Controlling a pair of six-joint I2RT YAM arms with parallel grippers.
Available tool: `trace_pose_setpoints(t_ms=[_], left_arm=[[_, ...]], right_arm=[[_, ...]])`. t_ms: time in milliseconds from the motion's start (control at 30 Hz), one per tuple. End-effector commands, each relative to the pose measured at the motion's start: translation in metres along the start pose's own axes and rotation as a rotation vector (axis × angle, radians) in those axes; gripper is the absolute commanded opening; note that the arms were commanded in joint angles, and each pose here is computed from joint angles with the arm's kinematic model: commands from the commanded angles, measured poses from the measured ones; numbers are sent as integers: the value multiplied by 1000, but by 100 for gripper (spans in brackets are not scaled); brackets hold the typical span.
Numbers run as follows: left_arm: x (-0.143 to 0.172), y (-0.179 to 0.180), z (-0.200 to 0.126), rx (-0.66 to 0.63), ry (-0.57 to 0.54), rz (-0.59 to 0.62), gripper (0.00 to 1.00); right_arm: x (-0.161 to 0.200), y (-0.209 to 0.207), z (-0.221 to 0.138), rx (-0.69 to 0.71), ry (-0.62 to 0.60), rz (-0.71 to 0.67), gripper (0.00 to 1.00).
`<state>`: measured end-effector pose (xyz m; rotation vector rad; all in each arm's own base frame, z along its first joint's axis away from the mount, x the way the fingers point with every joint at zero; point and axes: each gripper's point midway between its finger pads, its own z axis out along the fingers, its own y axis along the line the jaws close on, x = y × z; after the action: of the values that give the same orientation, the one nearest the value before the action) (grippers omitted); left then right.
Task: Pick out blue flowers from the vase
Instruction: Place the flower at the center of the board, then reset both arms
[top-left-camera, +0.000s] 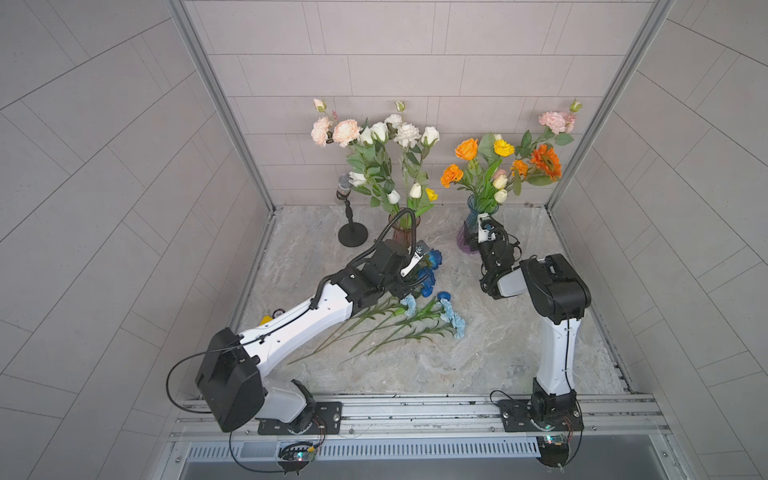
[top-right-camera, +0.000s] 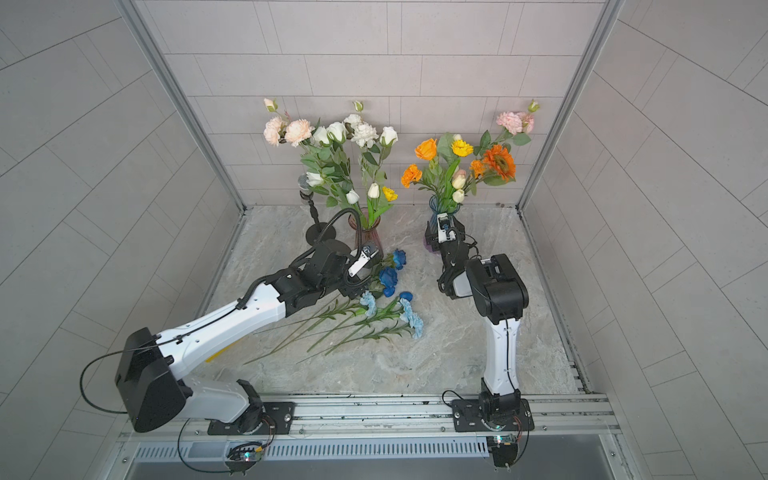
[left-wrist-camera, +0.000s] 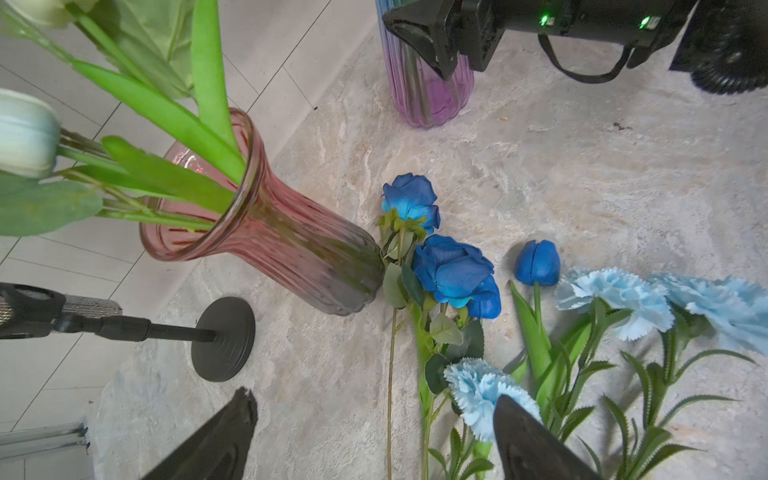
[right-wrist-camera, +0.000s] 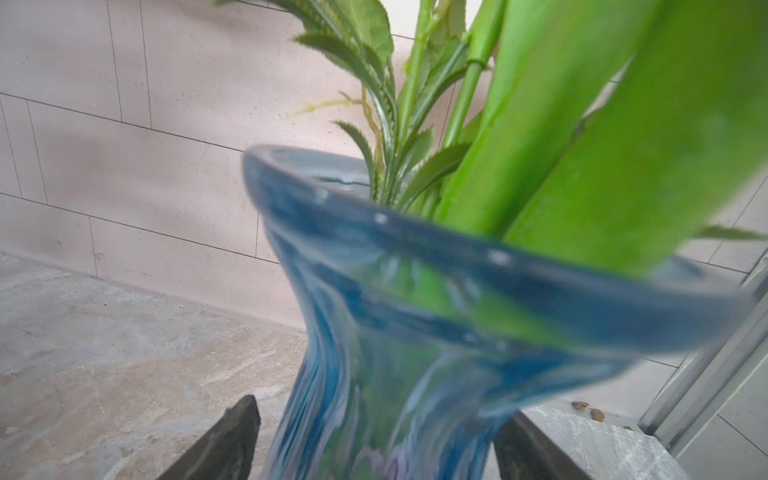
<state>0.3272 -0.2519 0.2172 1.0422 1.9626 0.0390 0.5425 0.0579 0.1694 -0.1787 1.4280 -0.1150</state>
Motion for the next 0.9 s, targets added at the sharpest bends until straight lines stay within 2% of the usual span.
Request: trace_pose_setpoints(t_ms=[0,133,267,300,333,500,667,767,867], left_arm=[[3,14,-8,-47,-24,-17,94],[6,24,-17,-86,-31,-32,94],[14,42,-28,-139,-49,-82,95],[15,45,-31,-146,-61,-99,95],[15,48,-36,-145,-86,-120,100],[28,68,-52,-201,-168,-203,100],[64,105,-71,-398,-139,-319,100],[79,121,-86,-530,-219,-392,100],[92,134,-93,-599,-286,-467,100]], right_arm=[[-8,1,-1,-1,-21,-19,87],[-6,-1,-5,9,-11,-24,91],[-6,-10,-10,57,5,-32,100],[-6,-12,-12,61,7,-37,99],[-7,-12,-14,61,9,-38,99],[-13,-19,-24,85,12,-43,99],[-23,-35,-56,147,35,-39,99],[-20,-48,-81,191,71,-40,99],[-16,-64,-104,243,110,14,99]])
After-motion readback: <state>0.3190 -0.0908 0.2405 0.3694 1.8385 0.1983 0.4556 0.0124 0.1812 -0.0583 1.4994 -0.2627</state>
